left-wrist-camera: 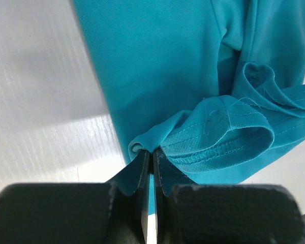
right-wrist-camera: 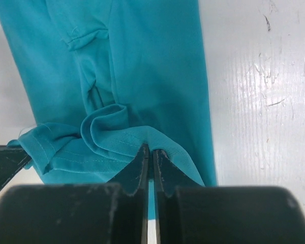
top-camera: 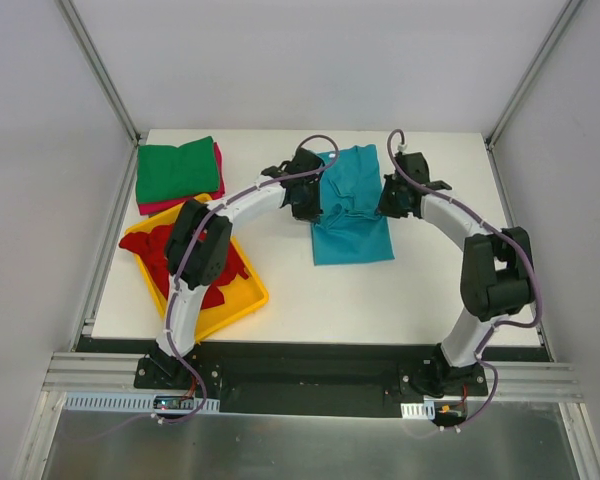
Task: Fold and stack the t-shirts
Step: Fold the folded rectangular tshirt in 1/3 of the way
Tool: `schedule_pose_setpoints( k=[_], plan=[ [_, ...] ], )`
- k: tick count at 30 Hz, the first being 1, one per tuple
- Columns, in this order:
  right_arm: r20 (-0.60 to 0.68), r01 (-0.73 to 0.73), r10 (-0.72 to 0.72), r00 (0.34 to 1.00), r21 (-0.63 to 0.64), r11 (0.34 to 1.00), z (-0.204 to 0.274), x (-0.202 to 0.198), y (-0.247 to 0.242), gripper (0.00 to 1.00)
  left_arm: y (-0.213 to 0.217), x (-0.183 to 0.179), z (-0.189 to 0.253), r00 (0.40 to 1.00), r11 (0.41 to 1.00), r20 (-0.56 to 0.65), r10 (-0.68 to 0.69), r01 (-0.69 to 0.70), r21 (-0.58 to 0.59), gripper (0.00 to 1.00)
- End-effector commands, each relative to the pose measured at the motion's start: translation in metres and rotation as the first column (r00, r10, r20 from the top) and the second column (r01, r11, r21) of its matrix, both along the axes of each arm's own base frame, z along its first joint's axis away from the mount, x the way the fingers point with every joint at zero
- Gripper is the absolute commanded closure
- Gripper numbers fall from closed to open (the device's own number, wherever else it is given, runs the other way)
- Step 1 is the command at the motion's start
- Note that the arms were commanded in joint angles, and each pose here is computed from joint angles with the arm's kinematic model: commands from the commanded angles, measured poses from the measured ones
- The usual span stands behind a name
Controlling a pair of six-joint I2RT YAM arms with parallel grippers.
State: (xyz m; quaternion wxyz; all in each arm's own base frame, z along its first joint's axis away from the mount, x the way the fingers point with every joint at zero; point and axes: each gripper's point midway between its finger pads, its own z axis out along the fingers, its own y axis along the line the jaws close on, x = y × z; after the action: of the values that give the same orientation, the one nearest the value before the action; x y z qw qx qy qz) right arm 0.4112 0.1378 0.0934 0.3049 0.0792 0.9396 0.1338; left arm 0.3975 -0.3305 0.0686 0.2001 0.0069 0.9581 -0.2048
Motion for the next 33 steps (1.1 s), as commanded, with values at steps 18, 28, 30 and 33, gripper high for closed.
schedule_pose_setpoints(
  k=[18, 28, 30, 33],
  plan=[
    [0.139, -0.071, 0.055, 0.989, 0.113, 0.991, 0.057, -0.034, 0.009, 0.04, 0.014, -0.03, 0.086, 0.993, 0.995, 0.111, -0.046, 0.056, -0.084, 0.01],
    [0.139, -0.453, 0.434, 0.89, 0.171, 0.875, 0.05, -0.08, 0.09, 0.04, 0.043, -0.103, 0.07, 0.999, 0.996, 0.033, -0.013, 0.016, -0.093, 0.01],
    [0.093, -0.482, 0.473, 0.876, 0.185, 0.856, 0.036, -0.074, 0.109, 0.04, 0.05, -0.114, 0.069, 0.999, 0.996, 0.031, -0.009, 0.012, -0.093, 0.01],
    [0.066, -0.498, 0.502, 0.862, 0.283, 0.819, 0.029, -0.063, 0.138, 0.04, 0.063, -0.129, 0.067, 0.999, 0.996, 0.033, 0.006, -0.003, -0.091, 0.01]
  ],
)
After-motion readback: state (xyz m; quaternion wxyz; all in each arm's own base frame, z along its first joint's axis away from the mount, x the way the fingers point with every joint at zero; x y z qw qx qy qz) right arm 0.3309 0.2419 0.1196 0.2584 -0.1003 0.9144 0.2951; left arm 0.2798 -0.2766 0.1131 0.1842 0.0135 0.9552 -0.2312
